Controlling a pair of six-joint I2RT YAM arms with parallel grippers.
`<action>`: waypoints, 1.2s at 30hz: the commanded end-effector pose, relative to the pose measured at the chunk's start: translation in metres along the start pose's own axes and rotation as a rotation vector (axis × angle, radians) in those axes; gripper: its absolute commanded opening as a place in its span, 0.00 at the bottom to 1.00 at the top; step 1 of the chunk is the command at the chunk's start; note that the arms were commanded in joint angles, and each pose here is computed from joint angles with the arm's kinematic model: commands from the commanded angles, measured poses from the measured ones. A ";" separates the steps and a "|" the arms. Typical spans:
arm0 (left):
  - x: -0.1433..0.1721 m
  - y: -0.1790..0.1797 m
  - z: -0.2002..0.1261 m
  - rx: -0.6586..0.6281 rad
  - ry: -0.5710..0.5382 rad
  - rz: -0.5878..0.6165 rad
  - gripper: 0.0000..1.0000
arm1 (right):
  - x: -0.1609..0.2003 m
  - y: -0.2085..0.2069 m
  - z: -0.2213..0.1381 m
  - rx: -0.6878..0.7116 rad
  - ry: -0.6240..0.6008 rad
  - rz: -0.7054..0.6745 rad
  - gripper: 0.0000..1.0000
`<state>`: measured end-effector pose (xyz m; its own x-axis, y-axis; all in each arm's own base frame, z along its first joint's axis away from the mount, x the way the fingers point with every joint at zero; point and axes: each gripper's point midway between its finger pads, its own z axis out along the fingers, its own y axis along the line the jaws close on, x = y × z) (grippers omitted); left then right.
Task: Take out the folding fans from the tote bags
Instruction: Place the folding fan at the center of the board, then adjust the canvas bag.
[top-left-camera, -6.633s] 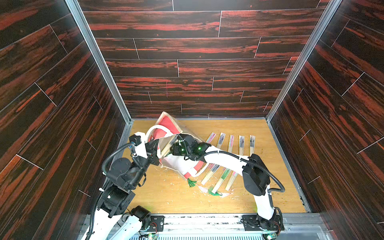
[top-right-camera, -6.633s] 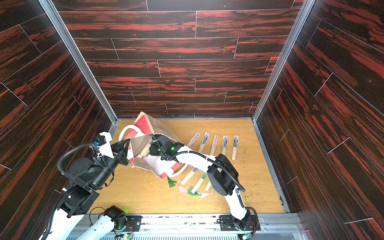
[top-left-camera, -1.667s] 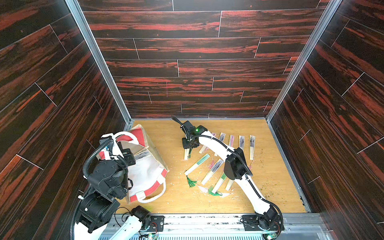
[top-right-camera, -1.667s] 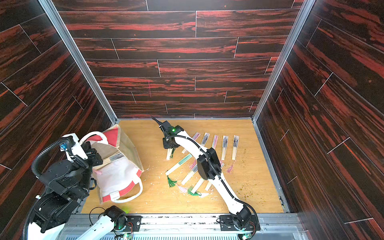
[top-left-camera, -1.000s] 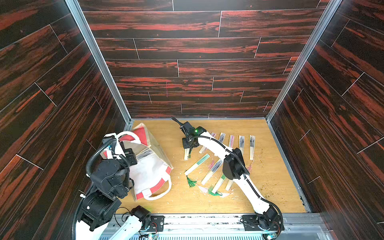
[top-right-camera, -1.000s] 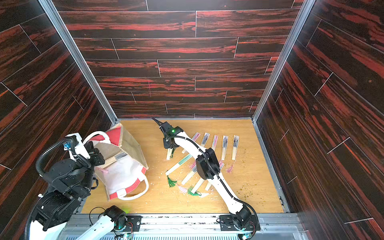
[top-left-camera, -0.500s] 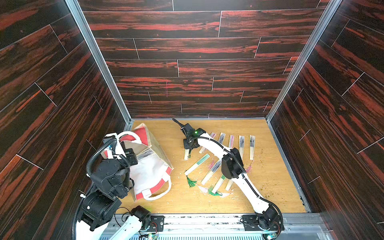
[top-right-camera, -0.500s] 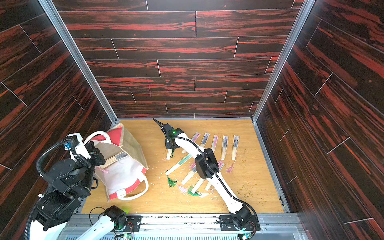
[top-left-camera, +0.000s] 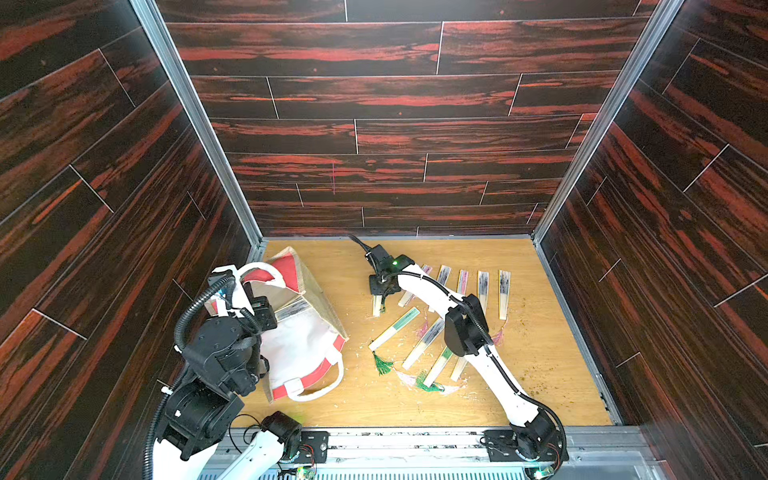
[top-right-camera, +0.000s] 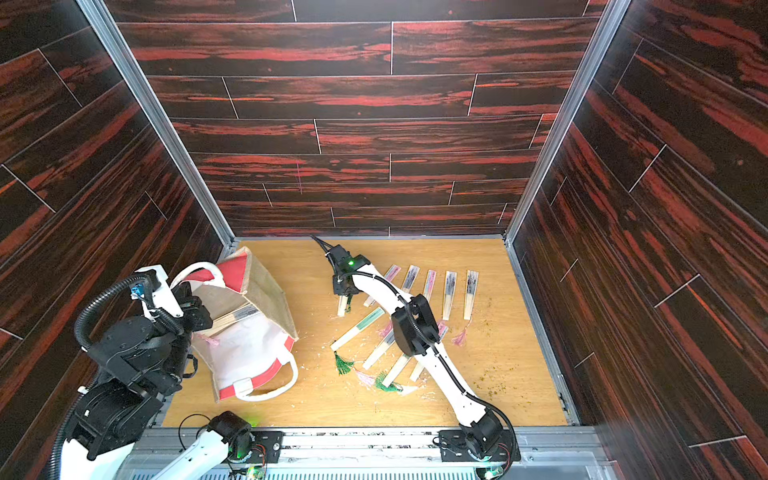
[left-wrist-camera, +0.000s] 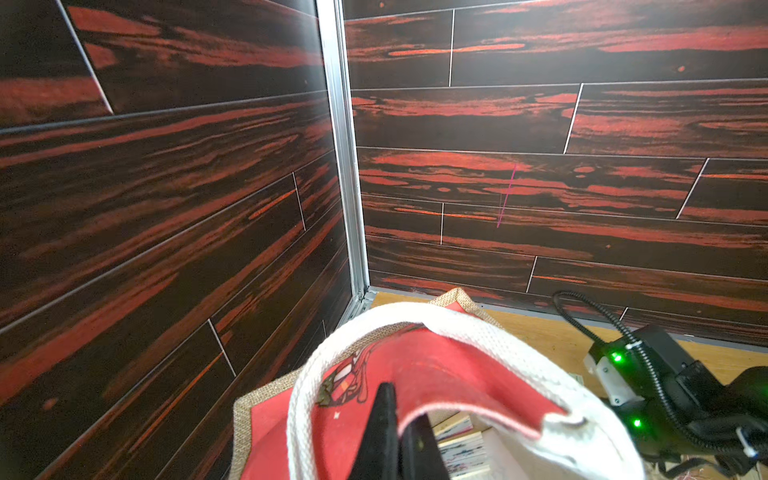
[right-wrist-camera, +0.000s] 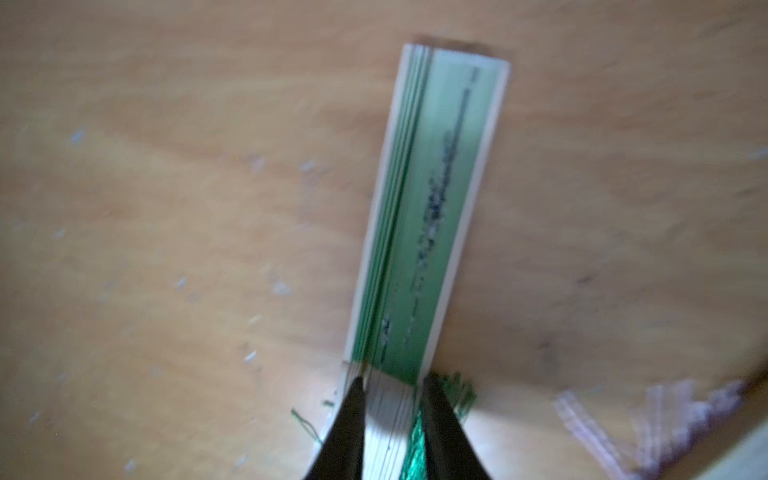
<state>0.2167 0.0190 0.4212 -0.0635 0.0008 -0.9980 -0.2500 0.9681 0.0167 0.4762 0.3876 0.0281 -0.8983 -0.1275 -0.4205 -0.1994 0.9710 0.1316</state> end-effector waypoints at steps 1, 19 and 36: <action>-0.012 0.000 0.000 0.001 -0.044 -0.046 0.00 | 0.007 -0.043 0.006 0.088 0.062 0.059 0.22; -0.003 -0.014 0.012 0.025 -0.009 -0.033 0.00 | -0.063 0.010 -0.106 -0.223 -0.118 0.024 0.37; 0.006 -0.030 0.030 0.029 0.023 -0.004 0.00 | 0.004 0.042 -0.332 -0.432 -0.575 -0.084 0.40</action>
<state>0.2488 -0.0013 0.3977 -0.1473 0.0238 -0.9888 -0.2156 0.9749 0.0556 0.3523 0.3657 0.2840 -0.6577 -0.0729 -0.7498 -0.4518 0.8346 0.3151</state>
